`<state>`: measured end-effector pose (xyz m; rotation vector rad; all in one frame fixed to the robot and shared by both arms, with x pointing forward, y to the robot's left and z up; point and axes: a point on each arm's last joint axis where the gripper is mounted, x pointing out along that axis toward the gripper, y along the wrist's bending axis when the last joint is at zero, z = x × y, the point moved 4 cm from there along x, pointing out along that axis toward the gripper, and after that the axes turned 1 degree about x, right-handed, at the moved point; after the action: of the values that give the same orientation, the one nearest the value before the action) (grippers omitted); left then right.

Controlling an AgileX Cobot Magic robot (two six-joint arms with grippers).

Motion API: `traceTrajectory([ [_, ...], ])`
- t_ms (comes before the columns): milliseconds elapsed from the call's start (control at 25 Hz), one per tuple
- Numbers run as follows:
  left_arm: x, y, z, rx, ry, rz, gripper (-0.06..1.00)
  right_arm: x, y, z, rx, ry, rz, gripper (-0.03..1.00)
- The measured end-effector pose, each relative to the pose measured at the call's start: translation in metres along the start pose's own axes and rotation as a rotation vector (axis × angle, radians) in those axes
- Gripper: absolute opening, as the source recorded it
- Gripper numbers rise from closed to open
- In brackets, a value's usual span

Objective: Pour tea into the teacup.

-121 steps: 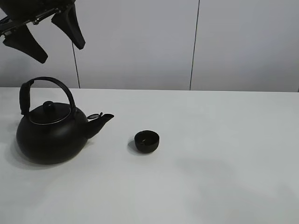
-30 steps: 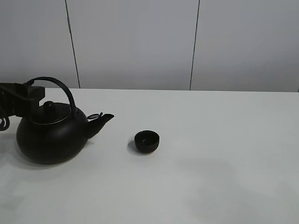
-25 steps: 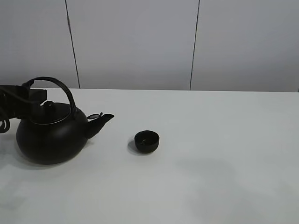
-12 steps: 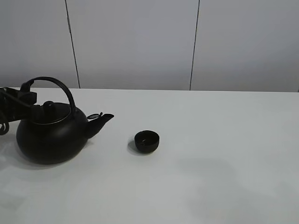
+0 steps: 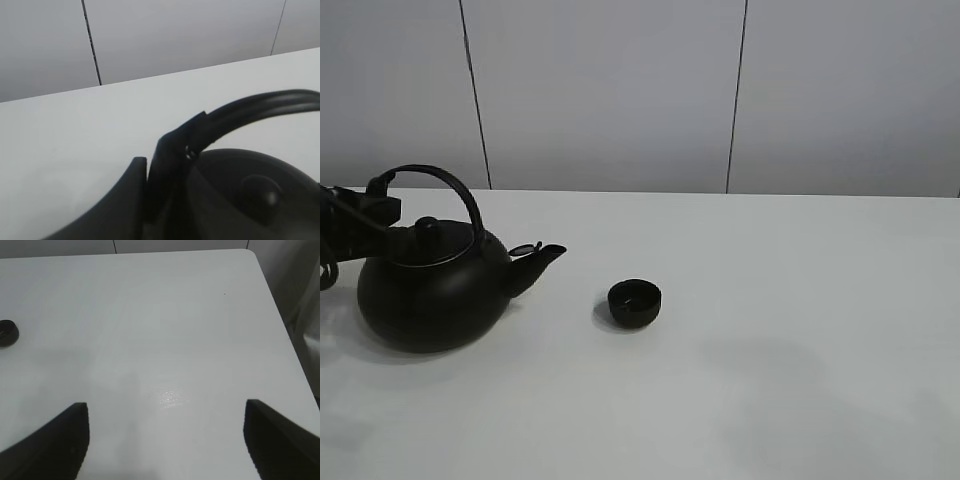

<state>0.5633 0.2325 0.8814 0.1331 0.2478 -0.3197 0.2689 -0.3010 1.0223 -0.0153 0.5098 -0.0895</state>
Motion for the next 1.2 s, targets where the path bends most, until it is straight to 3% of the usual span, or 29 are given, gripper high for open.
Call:
traceTrajectory([
  [440, 0.009, -0.007, 0.016, 0.069, 0.039, -0.070, 0.12, 0.000, 0.000, 0.000, 0.000, -0.001, 0.000, 0.58],
  [1200, 0.024, -0.027, 0.042, 0.099, -0.004, -0.124, 0.12, 0.000, 0.000, 0.000, 0.001, -0.001, 0.000, 0.58],
])
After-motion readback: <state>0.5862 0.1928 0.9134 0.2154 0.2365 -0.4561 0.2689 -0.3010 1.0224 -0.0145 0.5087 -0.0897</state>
